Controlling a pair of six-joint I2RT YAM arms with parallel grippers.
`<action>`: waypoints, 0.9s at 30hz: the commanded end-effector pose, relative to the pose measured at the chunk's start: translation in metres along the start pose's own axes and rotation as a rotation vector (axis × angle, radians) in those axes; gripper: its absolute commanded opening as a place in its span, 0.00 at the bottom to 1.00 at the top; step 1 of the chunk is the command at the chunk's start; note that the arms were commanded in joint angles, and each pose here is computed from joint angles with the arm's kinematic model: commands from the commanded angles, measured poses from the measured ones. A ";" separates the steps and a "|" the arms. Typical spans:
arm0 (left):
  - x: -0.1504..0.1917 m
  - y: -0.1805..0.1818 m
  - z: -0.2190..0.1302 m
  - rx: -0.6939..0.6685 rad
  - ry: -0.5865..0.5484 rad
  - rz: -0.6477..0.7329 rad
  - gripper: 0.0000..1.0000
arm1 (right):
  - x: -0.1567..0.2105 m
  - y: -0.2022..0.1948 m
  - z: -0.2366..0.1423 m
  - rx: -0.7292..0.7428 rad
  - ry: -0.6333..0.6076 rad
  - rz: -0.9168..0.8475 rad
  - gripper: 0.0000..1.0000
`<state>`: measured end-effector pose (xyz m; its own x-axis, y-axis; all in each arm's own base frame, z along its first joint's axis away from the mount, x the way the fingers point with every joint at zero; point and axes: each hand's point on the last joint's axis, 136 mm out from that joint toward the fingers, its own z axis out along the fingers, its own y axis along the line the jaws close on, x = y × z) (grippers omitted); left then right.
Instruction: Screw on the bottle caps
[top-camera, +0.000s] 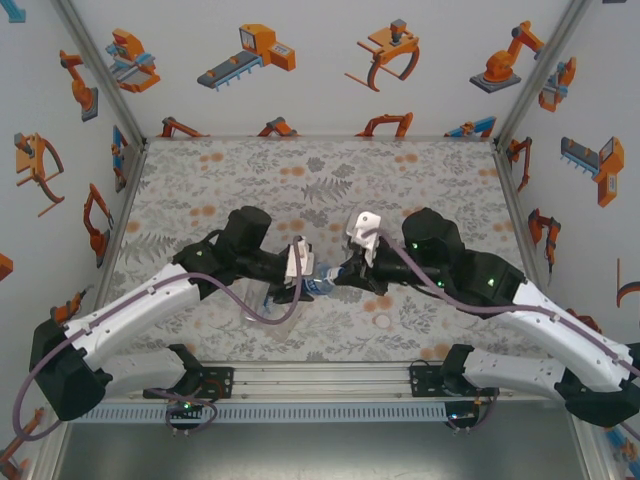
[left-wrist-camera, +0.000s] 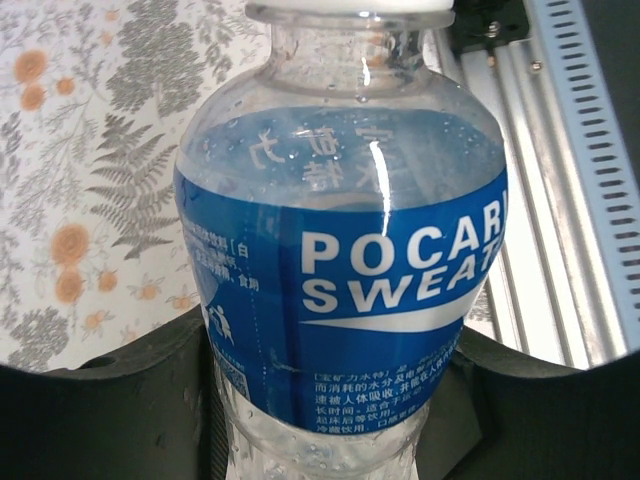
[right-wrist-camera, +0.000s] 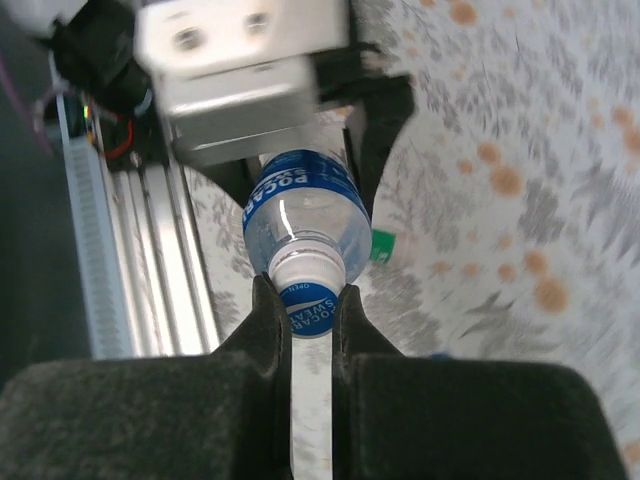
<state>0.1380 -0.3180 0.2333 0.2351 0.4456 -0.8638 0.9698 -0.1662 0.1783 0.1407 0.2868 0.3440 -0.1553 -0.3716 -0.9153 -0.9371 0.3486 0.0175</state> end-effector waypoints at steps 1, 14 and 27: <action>-0.023 0.018 0.002 -0.064 -0.090 0.045 0.00 | 0.011 -0.052 0.008 0.298 -0.028 0.508 0.00; -0.028 0.046 0.019 -0.118 -0.107 0.066 0.00 | 0.049 -0.079 0.009 0.509 -0.105 1.268 0.09; -0.028 0.033 0.012 -0.088 -0.109 0.033 0.00 | -0.029 -0.066 -0.019 0.349 -0.171 0.649 0.52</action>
<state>0.1741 -0.3409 0.2229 0.2220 0.4495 -0.8652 0.9743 -0.0682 0.2145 0.2089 0.2512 0.3262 -0.7052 0.2475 -0.6644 -0.2810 0.7628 0.5824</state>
